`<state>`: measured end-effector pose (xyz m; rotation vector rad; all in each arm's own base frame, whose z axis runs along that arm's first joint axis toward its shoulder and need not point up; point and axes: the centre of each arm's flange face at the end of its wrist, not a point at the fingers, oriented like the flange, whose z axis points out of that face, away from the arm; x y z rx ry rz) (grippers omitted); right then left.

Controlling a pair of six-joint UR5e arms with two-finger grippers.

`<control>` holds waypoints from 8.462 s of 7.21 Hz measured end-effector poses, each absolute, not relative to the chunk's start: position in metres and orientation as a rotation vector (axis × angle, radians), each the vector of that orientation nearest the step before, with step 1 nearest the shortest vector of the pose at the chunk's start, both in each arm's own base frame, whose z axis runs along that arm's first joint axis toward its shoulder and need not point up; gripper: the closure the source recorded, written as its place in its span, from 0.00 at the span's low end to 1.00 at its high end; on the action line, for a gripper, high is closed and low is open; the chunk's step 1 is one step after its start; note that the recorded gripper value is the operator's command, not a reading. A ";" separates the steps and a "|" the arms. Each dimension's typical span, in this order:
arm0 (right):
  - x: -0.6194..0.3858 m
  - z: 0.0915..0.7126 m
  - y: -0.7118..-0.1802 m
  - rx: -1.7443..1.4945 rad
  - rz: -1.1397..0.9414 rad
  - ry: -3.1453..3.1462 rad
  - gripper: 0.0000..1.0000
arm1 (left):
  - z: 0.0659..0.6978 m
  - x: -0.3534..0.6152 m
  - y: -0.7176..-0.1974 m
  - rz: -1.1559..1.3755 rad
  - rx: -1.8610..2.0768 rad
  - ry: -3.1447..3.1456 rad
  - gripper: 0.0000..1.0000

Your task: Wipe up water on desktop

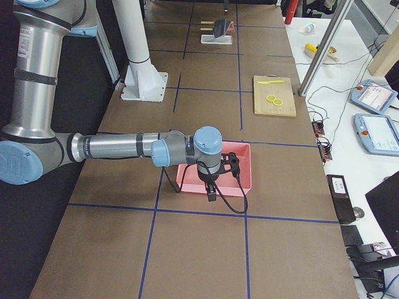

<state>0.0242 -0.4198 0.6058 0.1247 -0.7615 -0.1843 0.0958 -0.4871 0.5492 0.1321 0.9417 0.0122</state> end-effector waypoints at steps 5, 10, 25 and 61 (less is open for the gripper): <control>0.022 0.609 -0.419 0.117 -0.188 -0.757 0.00 | 0.530 0.140 -0.474 0.004 0.100 0.937 0.92; 0.022 0.609 -0.419 0.117 -0.189 -0.759 0.00 | 0.526 0.138 -0.471 0.006 0.108 0.939 1.00; -0.239 0.341 -0.499 0.840 -0.983 -0.920 0.00 | 0.194 0.263 -0.482 -0.759 -0.465 1.284 1.00; -0.361 0.207 -0.446 0.716 -0.535 -0.927 1.00 | 0.224 0.291 -0.486 -0.406 -0.206 1.252 0.00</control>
